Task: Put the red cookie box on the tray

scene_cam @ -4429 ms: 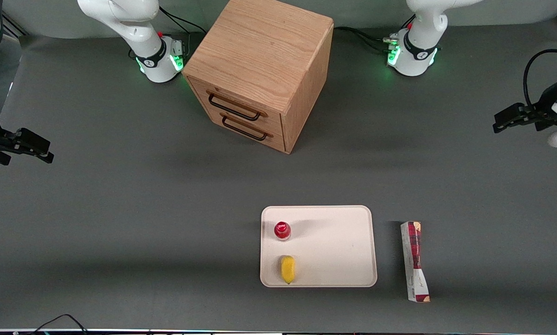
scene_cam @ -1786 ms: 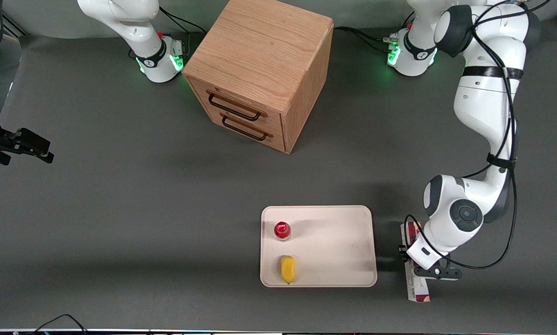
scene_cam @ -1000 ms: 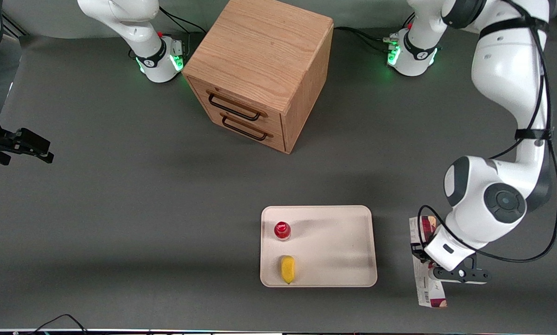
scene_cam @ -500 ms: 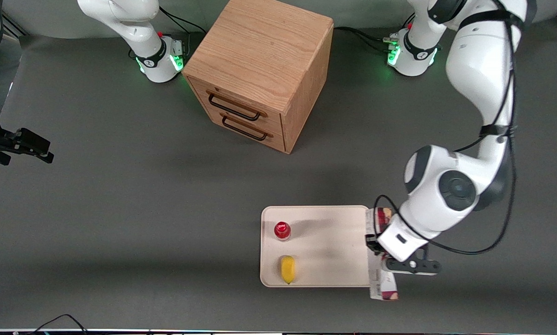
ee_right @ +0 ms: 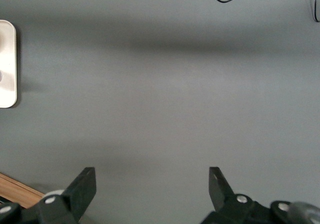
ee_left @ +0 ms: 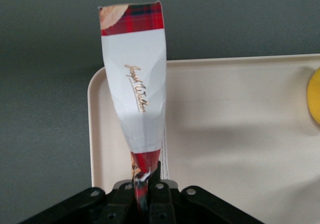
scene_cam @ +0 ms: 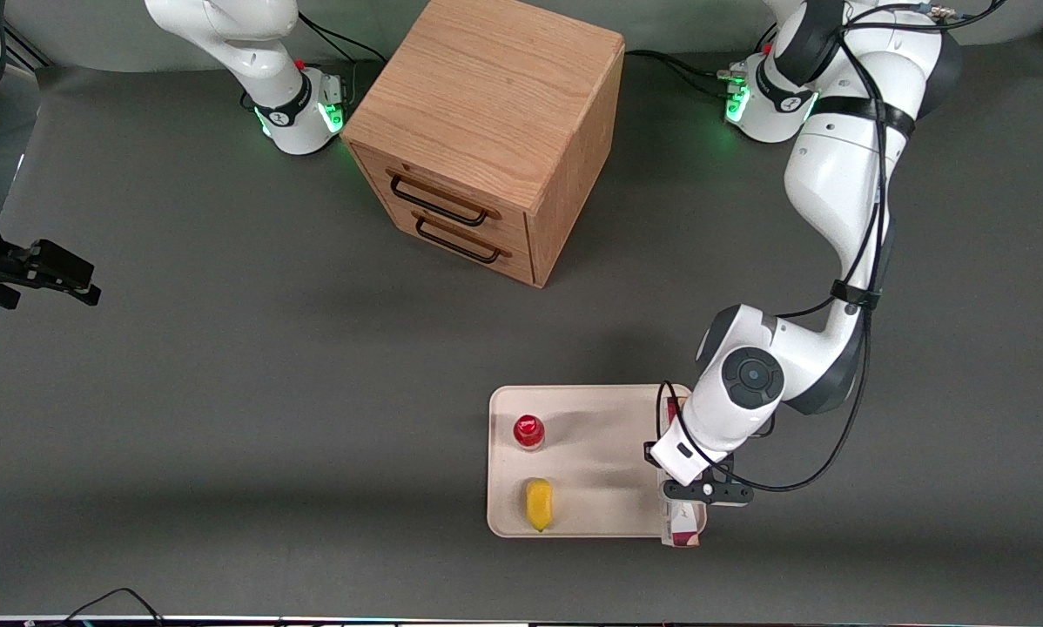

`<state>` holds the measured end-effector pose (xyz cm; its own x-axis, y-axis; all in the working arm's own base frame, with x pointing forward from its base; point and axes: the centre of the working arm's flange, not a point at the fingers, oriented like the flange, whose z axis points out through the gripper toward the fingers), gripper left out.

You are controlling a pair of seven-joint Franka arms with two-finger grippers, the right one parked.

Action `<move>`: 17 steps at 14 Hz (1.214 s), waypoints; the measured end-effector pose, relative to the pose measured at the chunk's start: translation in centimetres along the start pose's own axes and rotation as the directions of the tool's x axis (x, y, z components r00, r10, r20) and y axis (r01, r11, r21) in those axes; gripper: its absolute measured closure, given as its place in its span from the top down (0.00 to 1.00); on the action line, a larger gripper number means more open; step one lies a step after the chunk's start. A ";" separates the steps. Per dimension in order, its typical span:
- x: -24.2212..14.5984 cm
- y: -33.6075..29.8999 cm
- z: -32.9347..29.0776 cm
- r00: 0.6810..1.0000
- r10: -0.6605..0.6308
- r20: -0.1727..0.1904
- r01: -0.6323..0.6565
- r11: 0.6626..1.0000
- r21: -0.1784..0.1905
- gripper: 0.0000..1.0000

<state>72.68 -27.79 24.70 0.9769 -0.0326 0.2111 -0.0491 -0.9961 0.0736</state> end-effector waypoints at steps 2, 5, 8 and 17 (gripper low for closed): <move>0.0 -0.1 0.1 1.000 -0.007 0.002 0.007 1.000 0.002 0.06; -0.3 -0.5 0.7 1.000 -0.012 0.007 0.012 1.000 0.006 0.06; -0.7 -1.0 1.6 1.000 -0.015 0.005 0.015 1.000 0.011 0.06; 0.4 -2.0 -1.0 0.997 -0.040 -0.067 0.039 0.999 -0.015 0.74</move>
<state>72.97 -25.72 25.62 0.9621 0.0126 0.2725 -0.0141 -0.9953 0.0961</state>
